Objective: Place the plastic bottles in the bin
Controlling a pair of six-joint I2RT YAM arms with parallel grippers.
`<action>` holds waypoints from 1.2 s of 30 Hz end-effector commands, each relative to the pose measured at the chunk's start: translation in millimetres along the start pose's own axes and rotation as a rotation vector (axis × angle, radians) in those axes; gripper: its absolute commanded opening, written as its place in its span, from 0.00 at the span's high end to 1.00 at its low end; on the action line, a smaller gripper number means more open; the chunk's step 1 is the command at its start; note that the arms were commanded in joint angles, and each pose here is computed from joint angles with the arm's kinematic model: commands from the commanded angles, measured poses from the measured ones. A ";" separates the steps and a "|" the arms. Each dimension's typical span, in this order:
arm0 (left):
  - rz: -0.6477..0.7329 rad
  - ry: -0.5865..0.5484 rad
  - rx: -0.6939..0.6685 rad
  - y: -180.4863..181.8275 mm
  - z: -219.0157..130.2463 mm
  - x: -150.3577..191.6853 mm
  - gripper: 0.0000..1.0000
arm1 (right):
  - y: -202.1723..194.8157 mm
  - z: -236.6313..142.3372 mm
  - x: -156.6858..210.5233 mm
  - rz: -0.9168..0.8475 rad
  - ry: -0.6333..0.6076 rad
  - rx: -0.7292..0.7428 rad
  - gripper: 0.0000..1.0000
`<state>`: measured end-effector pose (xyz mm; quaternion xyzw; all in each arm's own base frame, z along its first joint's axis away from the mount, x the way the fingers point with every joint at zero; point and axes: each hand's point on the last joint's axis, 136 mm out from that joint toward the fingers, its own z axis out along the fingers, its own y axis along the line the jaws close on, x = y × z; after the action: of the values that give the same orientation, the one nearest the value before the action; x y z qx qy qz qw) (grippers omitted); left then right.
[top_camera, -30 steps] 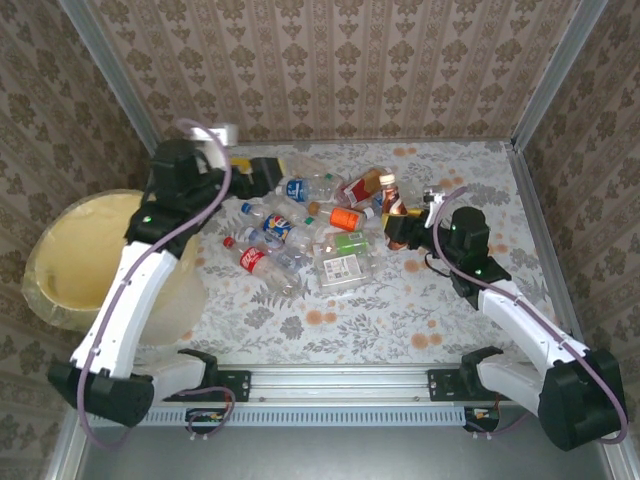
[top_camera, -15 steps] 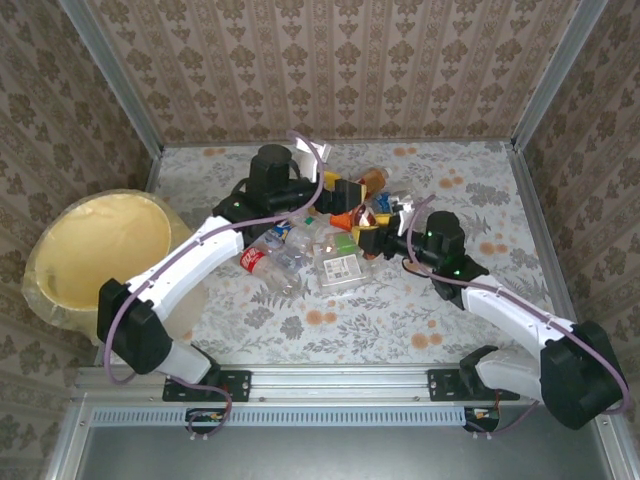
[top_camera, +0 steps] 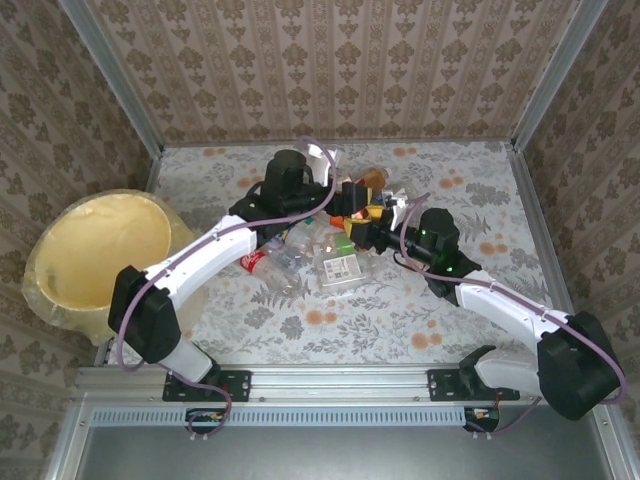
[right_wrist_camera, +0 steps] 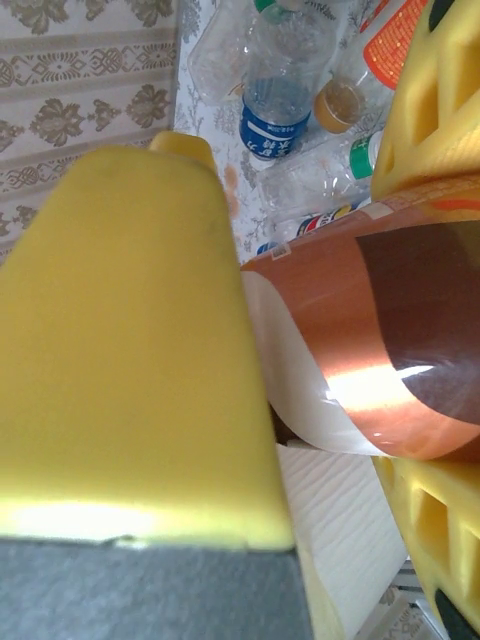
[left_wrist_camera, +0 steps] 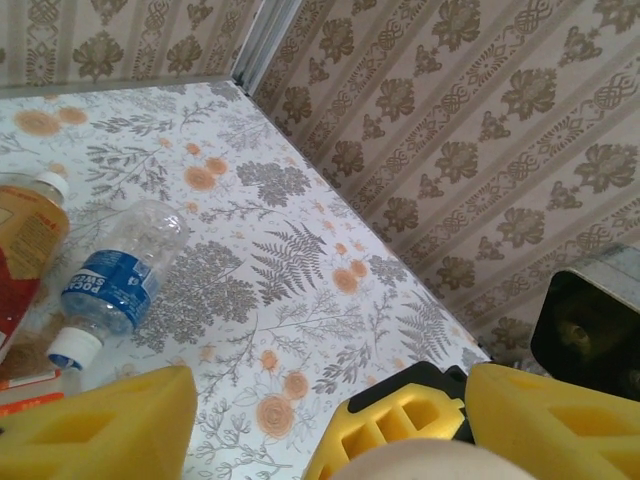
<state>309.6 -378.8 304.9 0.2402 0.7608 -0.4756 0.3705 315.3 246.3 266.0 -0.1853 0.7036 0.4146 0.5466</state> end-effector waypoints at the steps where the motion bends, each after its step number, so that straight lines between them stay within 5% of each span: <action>1: -0.011 0.001 0.061 -9.5 3.0 2.8 0.39 | 6.4 0.6 -25.2 -0.042 -0.067 0.001 0.57; 9: -0.017 -0.021 -0.001 0.2 -0.3 0.3 0.54 | 15.2 2.0 -15.7 -0.035 -0.001 -0.052 0.46; 21: -0.055 -0.077 -0.195 38.1 -15.1 -8.1 0.59 | 14.6 -12.3 -0.8 -0.038 0.098 -0.010 0.00; 36: -0.037 -0.125 -0.401 72.7 -52.6 -19.0 0.59 | -54.3 -53.5 -22.1 -0.053 -0.051 0.454 0.00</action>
<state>353.9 -316.8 286.7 0.1244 0.8205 -0.3583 0.4276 317.3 192.1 284.8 -0.1186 0.7371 0.2895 0.5991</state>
